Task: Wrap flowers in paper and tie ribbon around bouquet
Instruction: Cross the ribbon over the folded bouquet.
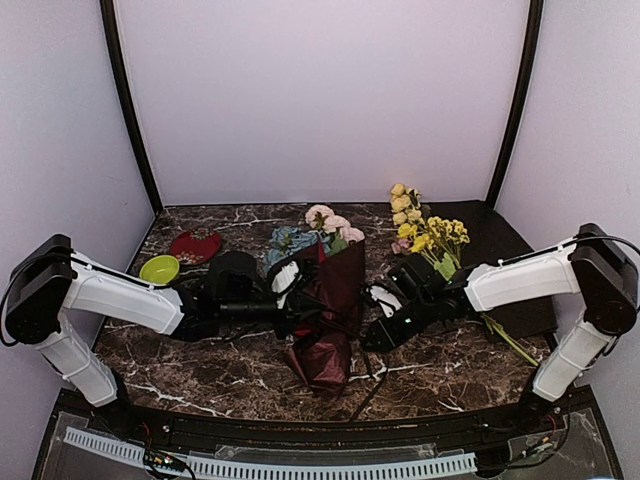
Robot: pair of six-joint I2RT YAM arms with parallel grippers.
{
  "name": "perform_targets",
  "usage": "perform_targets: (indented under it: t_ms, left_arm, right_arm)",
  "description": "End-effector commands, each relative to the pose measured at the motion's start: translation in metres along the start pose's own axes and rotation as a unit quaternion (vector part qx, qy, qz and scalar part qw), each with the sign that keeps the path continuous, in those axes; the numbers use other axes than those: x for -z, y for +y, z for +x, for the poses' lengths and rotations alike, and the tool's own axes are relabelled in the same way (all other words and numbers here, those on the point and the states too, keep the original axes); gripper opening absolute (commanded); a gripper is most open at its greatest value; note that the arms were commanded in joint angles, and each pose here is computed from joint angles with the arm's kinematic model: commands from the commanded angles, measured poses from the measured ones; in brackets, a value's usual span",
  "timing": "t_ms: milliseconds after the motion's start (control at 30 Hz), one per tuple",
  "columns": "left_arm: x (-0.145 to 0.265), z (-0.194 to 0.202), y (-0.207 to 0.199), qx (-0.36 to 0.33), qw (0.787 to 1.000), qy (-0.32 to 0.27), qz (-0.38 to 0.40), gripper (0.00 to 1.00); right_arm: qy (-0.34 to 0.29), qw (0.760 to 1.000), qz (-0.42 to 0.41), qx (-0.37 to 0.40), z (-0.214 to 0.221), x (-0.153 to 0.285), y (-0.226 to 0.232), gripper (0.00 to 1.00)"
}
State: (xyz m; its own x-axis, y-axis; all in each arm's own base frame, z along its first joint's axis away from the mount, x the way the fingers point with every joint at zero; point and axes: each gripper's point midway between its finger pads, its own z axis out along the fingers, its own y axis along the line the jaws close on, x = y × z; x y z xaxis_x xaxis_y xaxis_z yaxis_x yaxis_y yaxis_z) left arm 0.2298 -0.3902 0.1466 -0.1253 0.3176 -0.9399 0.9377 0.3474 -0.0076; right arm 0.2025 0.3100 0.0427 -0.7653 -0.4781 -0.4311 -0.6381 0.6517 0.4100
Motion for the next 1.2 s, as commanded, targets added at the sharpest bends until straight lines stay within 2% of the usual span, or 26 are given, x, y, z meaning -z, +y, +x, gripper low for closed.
perform_targets:
  t_ms: [0, 67, 133, 500, 767, 933, 1167]
  left_arm:
    - [0.004, -0.004, -0.002, 0.001, 1.000, -0.011, 0.001, 0.00]
    - [0.005, -0.004, -0.002, 0.000, 1.000, -0.013, 0.002, 0.00]
    - [0.006, -0.002, -0.004, 0.000, 1.000, -0.015, 0.004, 0.00]
    - [0.014, 0.005, -0.012, -0.021, 0.999, -0.019, 0.018, 0.01]
    - [0.021, 0.008, -0.014, -0.024, 0.999, -0.019, 0.020, 0.05]
    - [0.027, 0.003, -0.017, -0.033, 0.999, -0.027, 0.023, 0.18]
    - [0.048, -0.006, -0.026, -0.041, 0.998, -0.048, 0.032, 0.54]
  right_arm:
    - [-0.016, 1.000, 0.003, 0.011, -0.011, -0.002, -0.001, 0.17]
    - [-0.022, 1.000, 0.005, 0.010, -0.015, 0.000, 0.000, 0.06]
    - [-0.030, 1.000, 0.005, 0.008, -0.021, 0.004, 0.002, 0.00]
    - [-0.091, 0.995, -0.030, 0.027, -0.056, 0.036, 0.046, 0.00]
    - [-0.092, 0.994, -0.058, 0.026, -0.063, 0.029, 0.065, 0.00]
    - [-0.095, 0.991, -0.084, 0.029, -0.069, 0.026, 0.077, 0.00]
    - [-0.074, 0.993, -0.087, 0.035, -0.063, 0.011, 0.083, 0.00]
